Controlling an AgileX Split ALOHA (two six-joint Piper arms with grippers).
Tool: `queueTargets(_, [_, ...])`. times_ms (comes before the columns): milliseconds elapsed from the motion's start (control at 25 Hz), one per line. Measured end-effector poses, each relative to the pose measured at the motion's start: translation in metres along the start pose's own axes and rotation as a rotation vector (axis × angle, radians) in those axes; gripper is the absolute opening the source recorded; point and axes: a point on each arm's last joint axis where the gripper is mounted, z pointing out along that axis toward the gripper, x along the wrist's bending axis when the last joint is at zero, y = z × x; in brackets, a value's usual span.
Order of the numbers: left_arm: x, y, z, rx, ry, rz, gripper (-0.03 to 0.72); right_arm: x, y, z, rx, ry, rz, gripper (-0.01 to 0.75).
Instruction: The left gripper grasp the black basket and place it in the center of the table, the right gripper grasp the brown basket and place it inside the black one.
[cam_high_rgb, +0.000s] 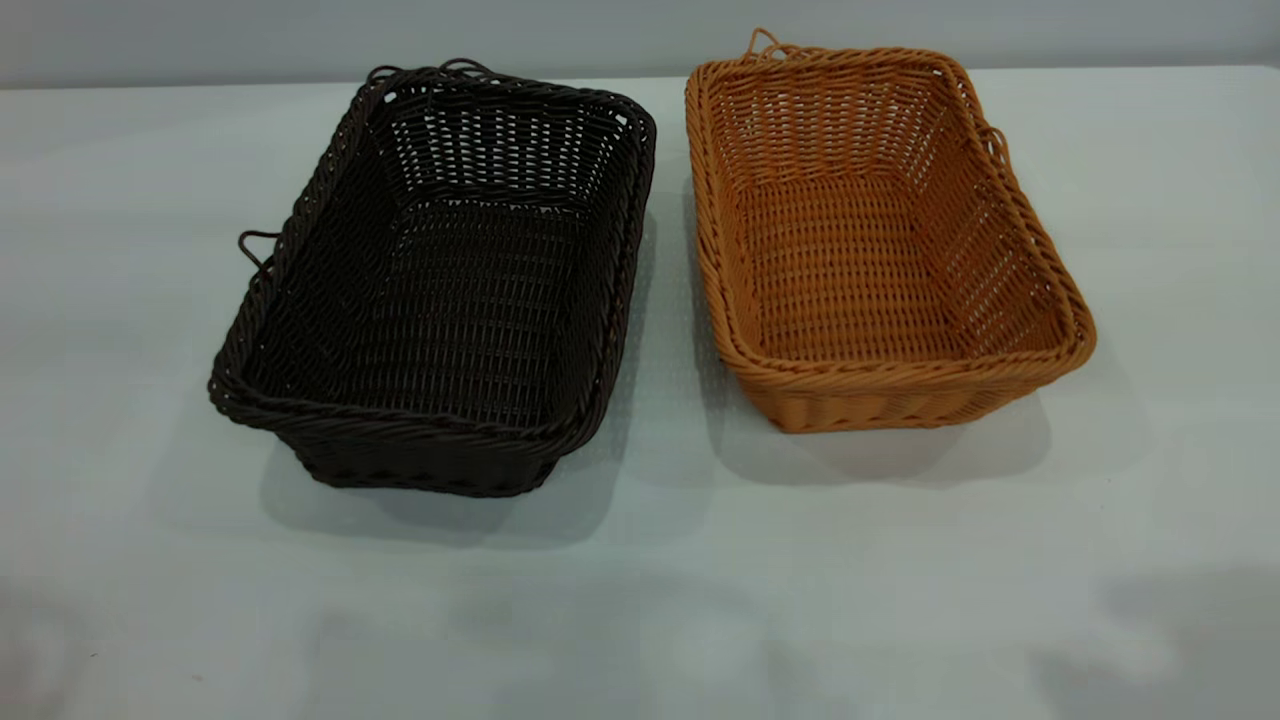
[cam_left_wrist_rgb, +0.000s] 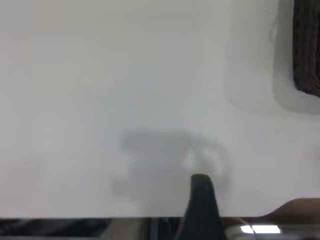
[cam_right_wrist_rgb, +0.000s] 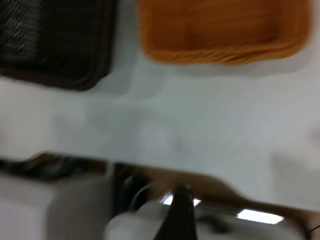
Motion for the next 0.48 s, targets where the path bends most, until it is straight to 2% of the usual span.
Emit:
queueTargets(160, [-0.007,0.031,0.04,0.057,-0.08,0.021,0.53,0.001,0.023,0.05,0.139,0.157,0.121,0.617])
queueTargets(280, [-0.013,0.047,0.06,0.066,-0.136,0.03,0.531,0.01,0.026,0.093,0.258,0.228,0.252,0.608])
queueTargets(400, [-0.016,0.057,0.074,0.075,-0.175,0.033,0.531,0.019,0.021,0.138,0.341,0.279,0.487,0.594])
queueTargets(480, [-0.018,0.062,0.08,0.079,-0.187,0.027,0.531,0.02,0.019,0.163,0.352,0.3,0.657,0.588])
